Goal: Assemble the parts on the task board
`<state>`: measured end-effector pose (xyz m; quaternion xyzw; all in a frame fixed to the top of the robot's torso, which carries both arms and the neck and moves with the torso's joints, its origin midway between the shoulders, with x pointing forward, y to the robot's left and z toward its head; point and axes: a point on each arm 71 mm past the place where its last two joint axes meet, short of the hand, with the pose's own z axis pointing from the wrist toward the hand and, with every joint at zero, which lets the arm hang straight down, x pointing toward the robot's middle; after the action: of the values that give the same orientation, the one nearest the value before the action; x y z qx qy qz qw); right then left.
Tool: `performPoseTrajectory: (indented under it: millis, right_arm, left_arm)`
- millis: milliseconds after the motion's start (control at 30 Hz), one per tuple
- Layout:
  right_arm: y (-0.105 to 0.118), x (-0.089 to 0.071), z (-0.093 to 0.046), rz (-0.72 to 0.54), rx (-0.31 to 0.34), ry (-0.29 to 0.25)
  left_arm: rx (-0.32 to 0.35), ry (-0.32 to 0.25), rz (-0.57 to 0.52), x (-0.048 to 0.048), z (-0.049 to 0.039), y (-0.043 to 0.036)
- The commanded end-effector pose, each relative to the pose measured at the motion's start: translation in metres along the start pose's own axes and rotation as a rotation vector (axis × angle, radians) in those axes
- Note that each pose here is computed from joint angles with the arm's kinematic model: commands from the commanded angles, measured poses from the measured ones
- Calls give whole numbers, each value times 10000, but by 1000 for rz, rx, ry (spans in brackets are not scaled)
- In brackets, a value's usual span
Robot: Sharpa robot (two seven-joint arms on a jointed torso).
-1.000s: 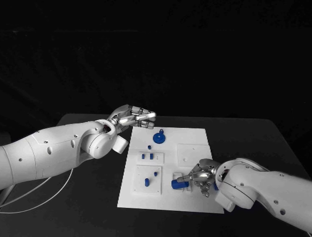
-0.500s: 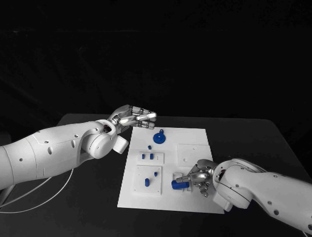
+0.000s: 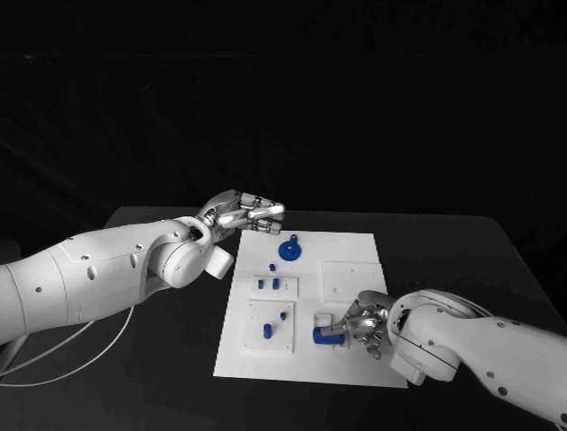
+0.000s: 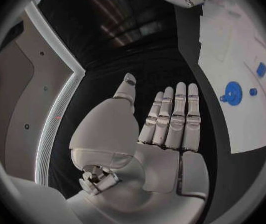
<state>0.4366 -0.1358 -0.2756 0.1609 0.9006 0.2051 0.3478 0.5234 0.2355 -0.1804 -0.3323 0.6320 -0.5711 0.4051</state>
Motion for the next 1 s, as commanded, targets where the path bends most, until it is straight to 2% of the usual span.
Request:
performPoseTrajectory:
  millis: [33, 633, 1000]
  right_arm:
    - [-15, 6, 2, -72, -2, -12]
    - [27, -13, -34, -134, -44, -66]
    - [18, -6, -59, -169, -43, -50]
  left_arm:
    - [10, 15, -3, 21, 6, -20]
    - [7, 15, -4, 14, 4, -17]
    - [-1, 7, -1, -2, 5, -8]
